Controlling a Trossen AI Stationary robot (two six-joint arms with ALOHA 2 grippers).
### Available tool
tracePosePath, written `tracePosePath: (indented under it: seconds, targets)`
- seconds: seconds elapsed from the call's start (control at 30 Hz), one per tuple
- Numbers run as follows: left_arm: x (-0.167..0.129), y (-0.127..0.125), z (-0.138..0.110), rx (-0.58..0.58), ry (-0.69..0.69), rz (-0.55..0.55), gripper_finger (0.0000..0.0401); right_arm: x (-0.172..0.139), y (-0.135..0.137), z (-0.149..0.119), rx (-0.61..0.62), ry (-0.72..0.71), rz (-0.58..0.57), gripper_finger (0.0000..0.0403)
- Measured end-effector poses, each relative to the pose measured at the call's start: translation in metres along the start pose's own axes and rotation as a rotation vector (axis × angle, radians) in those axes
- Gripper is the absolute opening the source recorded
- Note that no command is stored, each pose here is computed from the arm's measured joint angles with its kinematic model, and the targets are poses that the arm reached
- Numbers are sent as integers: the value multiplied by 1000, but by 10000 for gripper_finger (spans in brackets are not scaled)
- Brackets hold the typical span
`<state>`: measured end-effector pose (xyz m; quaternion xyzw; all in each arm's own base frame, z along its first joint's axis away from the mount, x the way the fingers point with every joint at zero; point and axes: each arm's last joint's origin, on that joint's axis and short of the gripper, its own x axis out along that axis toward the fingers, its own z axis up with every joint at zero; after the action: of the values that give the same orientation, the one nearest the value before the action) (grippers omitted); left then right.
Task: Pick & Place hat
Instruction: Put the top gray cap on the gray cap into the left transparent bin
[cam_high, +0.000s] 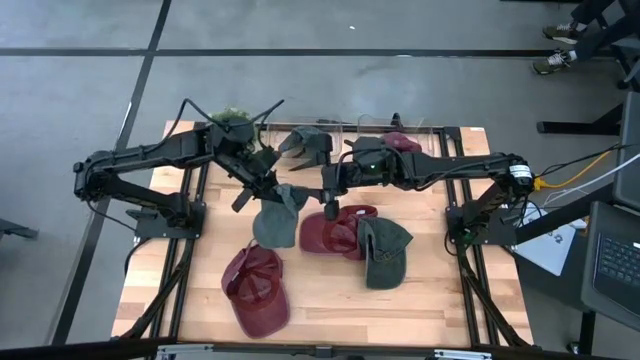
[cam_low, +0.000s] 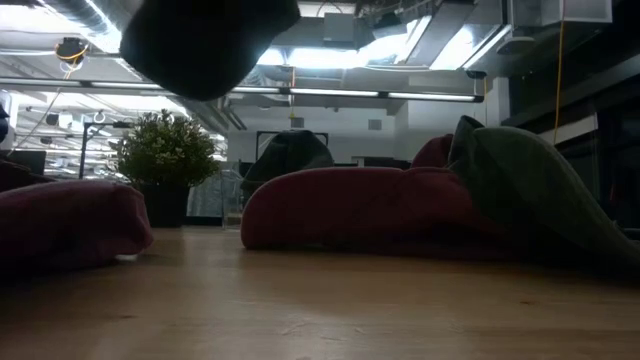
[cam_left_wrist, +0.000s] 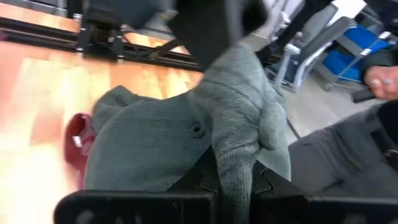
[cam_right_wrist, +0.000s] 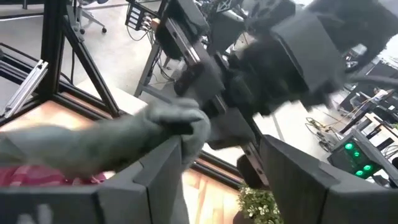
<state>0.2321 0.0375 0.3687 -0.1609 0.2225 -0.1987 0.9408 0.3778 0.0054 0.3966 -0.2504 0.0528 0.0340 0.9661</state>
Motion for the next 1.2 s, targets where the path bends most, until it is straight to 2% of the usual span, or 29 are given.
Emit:
tracePosePath:
  seconds: [0.4,0.67,1.2]
  targets:
    - [-9,13,2,-68,-29,92,8,1,6,2,1,-2,16,216]
    - [-7,6,2,-80,-12,-55,8,1,2,0,-8,46,-66,216]
    - [-5,1,0,-118,18,-122,8,1,-2,-3,-54,67,-103,216]
